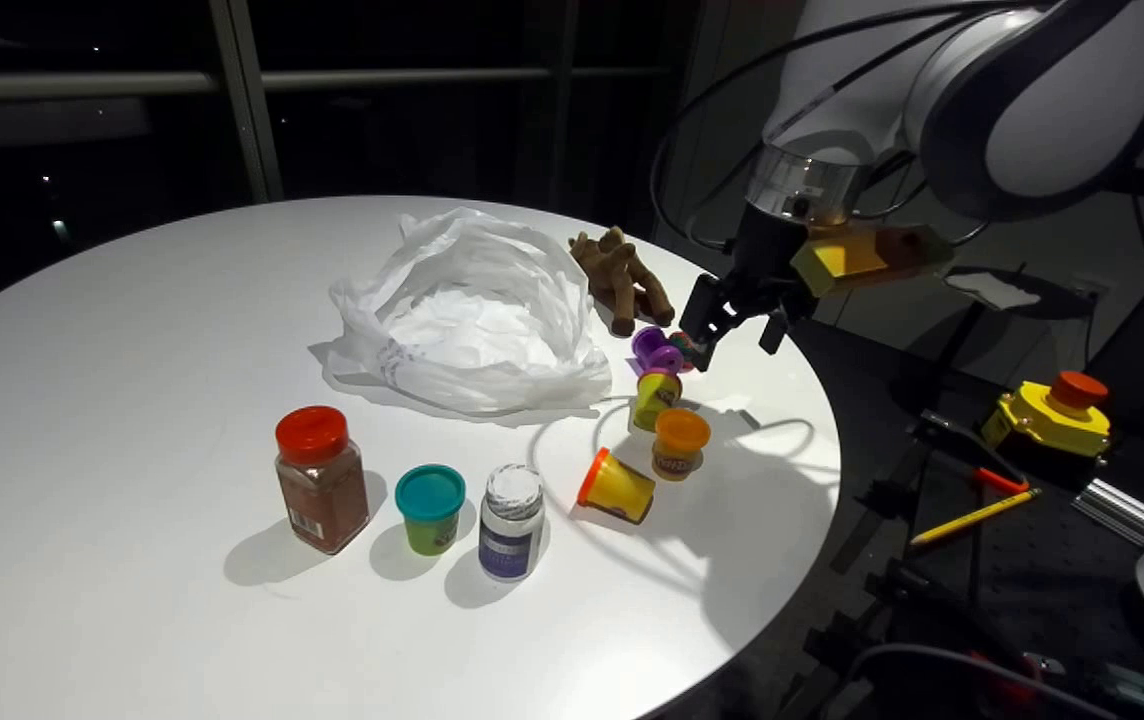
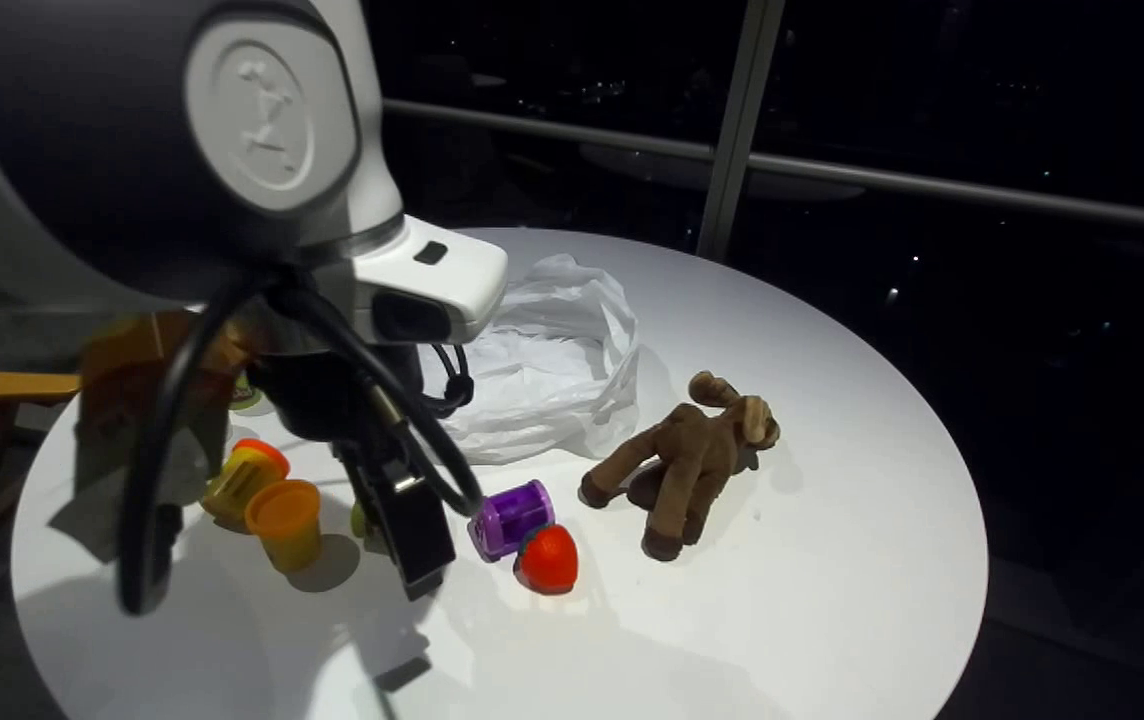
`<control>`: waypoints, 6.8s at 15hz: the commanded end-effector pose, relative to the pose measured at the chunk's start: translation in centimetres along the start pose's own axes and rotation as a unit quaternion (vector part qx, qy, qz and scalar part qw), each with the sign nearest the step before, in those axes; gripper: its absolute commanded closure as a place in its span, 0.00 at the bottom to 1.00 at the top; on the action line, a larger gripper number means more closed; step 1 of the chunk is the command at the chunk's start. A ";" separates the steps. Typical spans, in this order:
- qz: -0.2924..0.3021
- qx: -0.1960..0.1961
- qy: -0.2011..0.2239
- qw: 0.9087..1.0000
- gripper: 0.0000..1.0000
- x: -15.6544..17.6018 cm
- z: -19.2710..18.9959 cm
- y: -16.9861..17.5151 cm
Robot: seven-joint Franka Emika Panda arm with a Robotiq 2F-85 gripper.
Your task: Place the containers, strawberry and toy deer inside the plastic
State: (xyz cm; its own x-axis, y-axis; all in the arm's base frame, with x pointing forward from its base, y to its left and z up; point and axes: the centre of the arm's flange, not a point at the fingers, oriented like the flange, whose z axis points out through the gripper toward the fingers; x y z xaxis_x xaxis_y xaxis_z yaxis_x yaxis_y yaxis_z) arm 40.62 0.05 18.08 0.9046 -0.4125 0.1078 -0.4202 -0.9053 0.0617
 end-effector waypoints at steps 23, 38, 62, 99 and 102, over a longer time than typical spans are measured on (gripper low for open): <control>0.087 -0.007 0.088 0.992 0.00 9.0 4.9 -4.7; 0.098 -0.015 0.075 0.992 0.51 8.9 6.4 -3.7; 0.032 0.010 0.140 0.990 0.77 18.2 0.4 -18.2; 0.130 0.004 0.056 0.990 0.00 2.0 1.2 4.1; 0.131 -0.003 0.061 0.989 0.00 3.2 2.5 4.5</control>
State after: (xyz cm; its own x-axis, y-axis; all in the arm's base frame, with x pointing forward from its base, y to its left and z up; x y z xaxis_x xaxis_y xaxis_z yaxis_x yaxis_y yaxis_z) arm 40.35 -5.50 18.40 0.7642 -0.6140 0.1977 -0.6301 -0.7761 0.0252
